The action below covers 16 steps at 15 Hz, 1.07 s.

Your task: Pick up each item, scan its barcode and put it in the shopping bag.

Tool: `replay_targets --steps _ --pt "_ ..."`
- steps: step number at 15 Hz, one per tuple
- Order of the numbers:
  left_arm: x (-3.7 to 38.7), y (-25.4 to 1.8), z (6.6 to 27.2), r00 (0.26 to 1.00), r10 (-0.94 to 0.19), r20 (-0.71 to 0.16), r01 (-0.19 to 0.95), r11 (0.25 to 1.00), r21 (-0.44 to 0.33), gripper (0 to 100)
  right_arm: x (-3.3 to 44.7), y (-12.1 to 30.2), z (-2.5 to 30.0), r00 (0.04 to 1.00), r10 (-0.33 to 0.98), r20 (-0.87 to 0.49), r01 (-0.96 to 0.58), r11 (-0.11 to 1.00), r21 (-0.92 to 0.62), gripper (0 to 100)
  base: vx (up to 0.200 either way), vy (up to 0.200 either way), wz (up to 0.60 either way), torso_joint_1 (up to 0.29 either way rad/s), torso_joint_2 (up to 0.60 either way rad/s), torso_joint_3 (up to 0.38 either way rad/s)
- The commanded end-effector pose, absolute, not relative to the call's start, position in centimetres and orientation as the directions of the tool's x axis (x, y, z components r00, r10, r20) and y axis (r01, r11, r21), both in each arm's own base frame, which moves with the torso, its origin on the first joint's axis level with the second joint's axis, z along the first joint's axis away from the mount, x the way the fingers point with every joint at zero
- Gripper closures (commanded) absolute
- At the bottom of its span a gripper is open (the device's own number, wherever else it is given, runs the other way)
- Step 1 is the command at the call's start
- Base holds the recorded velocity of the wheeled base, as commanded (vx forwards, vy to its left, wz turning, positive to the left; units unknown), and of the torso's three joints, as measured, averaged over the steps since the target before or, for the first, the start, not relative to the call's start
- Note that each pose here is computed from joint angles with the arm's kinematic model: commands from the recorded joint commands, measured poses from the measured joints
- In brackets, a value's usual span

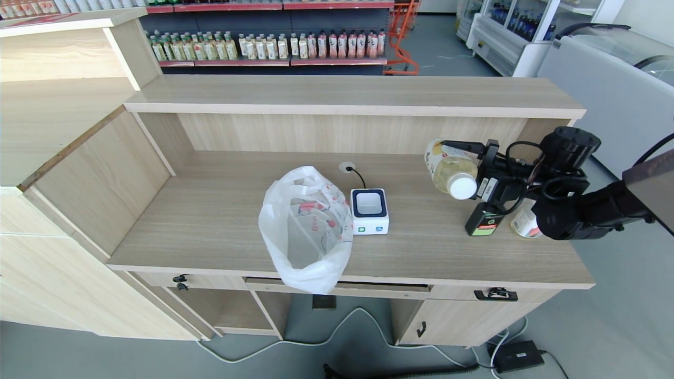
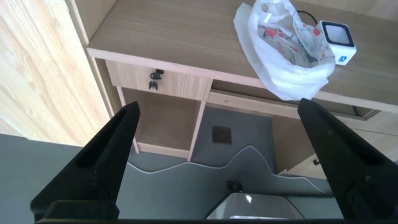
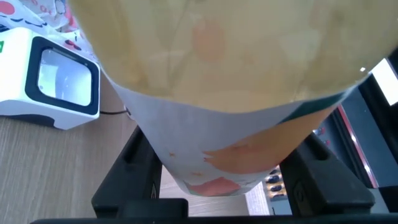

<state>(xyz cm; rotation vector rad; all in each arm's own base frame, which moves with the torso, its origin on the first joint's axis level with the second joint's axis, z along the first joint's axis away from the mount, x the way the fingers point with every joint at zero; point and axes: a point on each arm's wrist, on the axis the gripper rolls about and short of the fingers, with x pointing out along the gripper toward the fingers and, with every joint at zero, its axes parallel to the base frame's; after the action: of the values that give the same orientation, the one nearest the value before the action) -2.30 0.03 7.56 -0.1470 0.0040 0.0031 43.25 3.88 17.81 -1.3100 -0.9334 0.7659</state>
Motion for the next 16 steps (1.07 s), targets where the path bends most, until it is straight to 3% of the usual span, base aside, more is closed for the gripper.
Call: replay_targets --steps 1,5,9,16 --pt "-2.3 0.0 7.6 1.0 0.003 -0.003 -0.003 0.989 -0.147 0 43.4 4.0 17.5 0.444 0.887 0.129 0.042 0.123 -0.992 100 0.0 0.0 0.0 0.0 0.0 0.0" --pt "-2.3 0.0 7.5 1.0 -0.002 -0.006 0.001 0.989 -0.148 0 43.6 4.8 17.1 0.433 0.893 0.125 0.032 0.123 -0.992 100 0.0 0.0 0.0 0.0 0.0 0.0" --pt "-2.3 0.0 7.5 1.0 -0.002 -0.006 0.001 0.989 -0.145 0 43.8 5.4 16.8 0.422 0.898 0.126 0.03 0.125 -0.992 100 0.0 0.2 0.0 0.003 0.0 0.002" --pt "-2.3 0.0 7.6 1.0 -0.005 -0.005 0.004 0.989 -0.145 0 44.8 5.3 15.4 0.449 0.884 0.134 0.027 0.136 -0.99 100 0.0 0.0 0.0 0.0 0.0 0.0"
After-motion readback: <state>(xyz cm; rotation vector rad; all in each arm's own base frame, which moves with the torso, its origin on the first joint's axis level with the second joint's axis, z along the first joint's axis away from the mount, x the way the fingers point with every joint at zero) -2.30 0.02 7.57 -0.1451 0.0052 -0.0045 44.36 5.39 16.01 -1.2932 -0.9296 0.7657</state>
